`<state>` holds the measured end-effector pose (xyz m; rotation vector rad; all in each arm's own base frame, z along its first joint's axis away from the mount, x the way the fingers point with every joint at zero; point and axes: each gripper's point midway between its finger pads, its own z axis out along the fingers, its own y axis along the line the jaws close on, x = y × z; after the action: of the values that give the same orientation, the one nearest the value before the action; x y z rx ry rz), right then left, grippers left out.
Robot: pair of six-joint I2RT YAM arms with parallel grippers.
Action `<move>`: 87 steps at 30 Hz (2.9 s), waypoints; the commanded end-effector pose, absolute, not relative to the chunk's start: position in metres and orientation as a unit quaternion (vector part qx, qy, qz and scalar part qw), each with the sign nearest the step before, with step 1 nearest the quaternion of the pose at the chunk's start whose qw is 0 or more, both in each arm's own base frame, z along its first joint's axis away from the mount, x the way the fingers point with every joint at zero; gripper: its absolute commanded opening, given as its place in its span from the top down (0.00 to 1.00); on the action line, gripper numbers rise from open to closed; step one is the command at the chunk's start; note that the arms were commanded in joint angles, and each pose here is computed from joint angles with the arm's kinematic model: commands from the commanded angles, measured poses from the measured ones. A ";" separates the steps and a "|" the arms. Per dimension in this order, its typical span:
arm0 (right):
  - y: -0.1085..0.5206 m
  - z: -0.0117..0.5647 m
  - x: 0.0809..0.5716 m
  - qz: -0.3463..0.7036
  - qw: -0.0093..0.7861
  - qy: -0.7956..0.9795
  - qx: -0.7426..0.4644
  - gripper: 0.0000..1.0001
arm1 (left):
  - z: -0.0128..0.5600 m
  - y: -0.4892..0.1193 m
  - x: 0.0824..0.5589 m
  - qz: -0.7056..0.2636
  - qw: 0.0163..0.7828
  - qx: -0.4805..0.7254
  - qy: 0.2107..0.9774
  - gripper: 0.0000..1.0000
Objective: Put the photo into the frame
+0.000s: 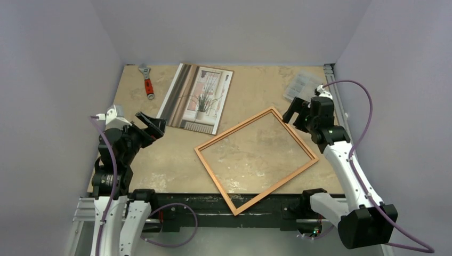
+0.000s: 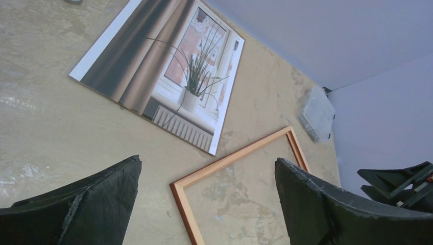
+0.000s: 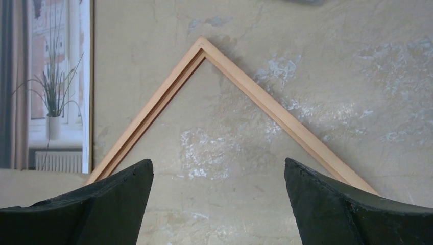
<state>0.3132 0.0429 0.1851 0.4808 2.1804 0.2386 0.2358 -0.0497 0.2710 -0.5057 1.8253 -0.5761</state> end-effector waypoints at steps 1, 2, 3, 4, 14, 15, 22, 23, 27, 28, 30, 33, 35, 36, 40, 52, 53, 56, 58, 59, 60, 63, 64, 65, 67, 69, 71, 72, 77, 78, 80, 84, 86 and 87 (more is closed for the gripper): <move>0.061 0.188 0.297 0.137 0.409 0.889 0.153 0.01 | 0.266 -0.052 0.228 -0.266 0.524 -0.260 0.766 0.00; 0.066 0.185 0.295 0.148 0.401 0.892 0.147 0.01 | 0.264 -0.049 0.226 -0.257 0.517 -0.268 0.771 0.00; 0.070 0.183 0.293 0.158 0.393 0.895 0.140 0.01 | 0.262 -0.049 0.224 -0.250 0.509 -0.266 0.780 0.00; 0.075 0.179 0.291 0.168 0.386 0.898 0.133 0.01 | 0.260 -0.048 0.223 -0.244 0.502 -0.265 0.787 0.00; 0.138 0.147 0.262 0.215 0.326 0.919 0.051 0.01 | 0.299 -0.067 0.237 -0.297 0.526 -0.215 0.767 0.00; 0.149 0.144 0.258 0.219 0.318 0.922 0.035 0.01 | 0.303 -0.069 0.235 -0.304 0.527 -0.213 0.765 0.00; 0.249 0.133 0.215 0.291 0.254 0.919 -0.079 0.05 | 0.343 -0.074 0.210 -0.314 0.557 -0.174 0.749 0.00; 0.265 0.135 0.208 0.297 0.258 0.914 -0.097 0.05 | 0.347 -0.075 0.207 -0.315 0.558 -0.168 0.749 0.00; 0.313 0.135 0.176 0.283 0.250 0.910 -0.170 0.06 | 0.357 -0.078 0.198 -0.314 0.555 -0.148 0.756 0.00; 0.323 0.132 0.170 0.272 0.248 0.911 -0.186 0.06 | 0.358 -0.079 0.197 -0.313 0.552 -0.146 0.759 0.00; 0.340 0.126 0.154 0.245 0.248 0.910 -0.223 0.07 | 0.357 -0.079 0.195 -0.310 0.546 -0.146 0.765 0.00; 0.361 0.111 0.138 0.199 0.246 0.910 -0.267 0.09 | 0.355 -0.077 0.193 -0.302 0.540 -0.144 0.773 0.00; 0.373 0.102 0.130 0.170 0.248 0.908 -0.291 0.12 | 0.354 -0.074 0.190 -0.289 0.540 -0.146 0.777 0.00; 0.379 0.097 0.124 0.156 0.248 0.907 -0.304 0.14 | 0.354 -0.072 0.189 -0.283 0.541 -0.146 0.778 0.00; 0.380 0.072 0.122 0.060 0.253 0.910 -0.322 0.20 | 0.357 -0.064 0.181 -0.260 0.553 -0.148 0.778 0.00; 0.364 0.036 0.120 0.003 0.237 0.924 -0.300 0.37 | 0.359 -0.057 0.172 -0.240 0.566 -0.148 0.775 0.00; 0.363 0.033 0.119 0.004 0.234 0.924 -0.302 0.42 | 0.358 -0.058 0.173 -0.242 0.563 -0.146 0.776 0.00; 0.361 0.026 0.119 0.011 0.222 0.928 -0.298 0.64 | 0.353 -0.061 0.177 -0.247 0.552 -0.143 0.783 0.00; 0.360 0.023 0.118 0.024 0.211 0.932 -0.295 0.82 | 0.349 -0.062 0.180 -0.248 0.545 -0.142 0.788 0.00; 0.360 0.021 0.116 0.035 0.205 0.932 -0.296 0.89 | 0.346 -0.062 0.181 -0.249 0.542 -0.144 0.790 0.00; 0.359 0.021 0.116 0.044 0.201 0.933 -0.295 0.92 | 0.344 -0.062 0.183 -0.248 0.539 -0.145 0.792 0.00; 0.353 0.032 0.114 0.060 0.208 0.928 -0.302 1.00 | 0.337 -0.062 0.187 -0.247 0.527 -0.152 0.799 0.00; 0.350 0.036 0.116 0.060 0.215 0.927 -0.302 1.00 | 0.335 -0.062 0.187 -0.247 0.523 -0.153 0.801 0.00; 0.347 0.039 0.115 0.065 0.218 0.923 -0.310 1.00 | 0.334 -0.062 0.188 -0.247 0.521 -0.154 0.803 0.00; 0.344 0.045 0.114 0.079 0.226 0.912 -0.333 1.00 | 0.330 -0.063 0.191 -0.247 0.515 -0.157 0.806 0.00; 0.337 0.049 0.114 0.085 0.236 0.898 -0.360 1.00 | 0.324 -0.064 0.194 -0.248 0.506 -0.159 0.811 0.00; 0.329 0.049 0.112 0.087 0.239 0.886 -0.387 1.00 | 0.319 -0.066 0.197 -0.252 0.495 -0.160 0.816 0.00; 0.324 0.048 0.111 0.084 0.238 0.882 -0.398 1.00 | 0.316 -0.067 0.199 -0.253 0.489 -0.160 0.819 0.00; 0.298 0.043 0.111 0.060 0.239 0.870 -0.426 1.00 | 0.297 -0.076 0.212 -0.274 0.460 -0.156 0.830 0.00; 0.294 0.041 0.110 0.057 0.238 0.870 -0.429 1.00 | 0.293 -0.079 0.215 -0.282 0.453 -0.154 0.832 0.00; 0.288 0.038 0.110 0.049 0.237 0.869 -0.430 0.97 | 0.280 -0.087 0.223 -0.300 0.433 -0.147 0.837 0.00; 0.286 0.035 0.109 0.049 0.233 0.874 -0.424 0.73 | 0.249 -0.098 0.238 -0.325 0.396 -0.138 0.848 0.00; 0.292 0.037 0.104 0.066 0.227 0.879 -0.415 0.53 | 0.234 -0.103 0.243 -0.338 0.392 -0.128 0.846 0.00; 0.296 0.041 0.104 0.074 0.228 0.881 -0.408 0.44 | 0.226 -0.105 0.246 -0.343 0.390 -0.125 0.846 0.00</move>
<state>0.1051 0.2761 0.0256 -1.1737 2.4420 0.0779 0.2324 -0.0899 0.2314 -0.4057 2.2089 -0.7585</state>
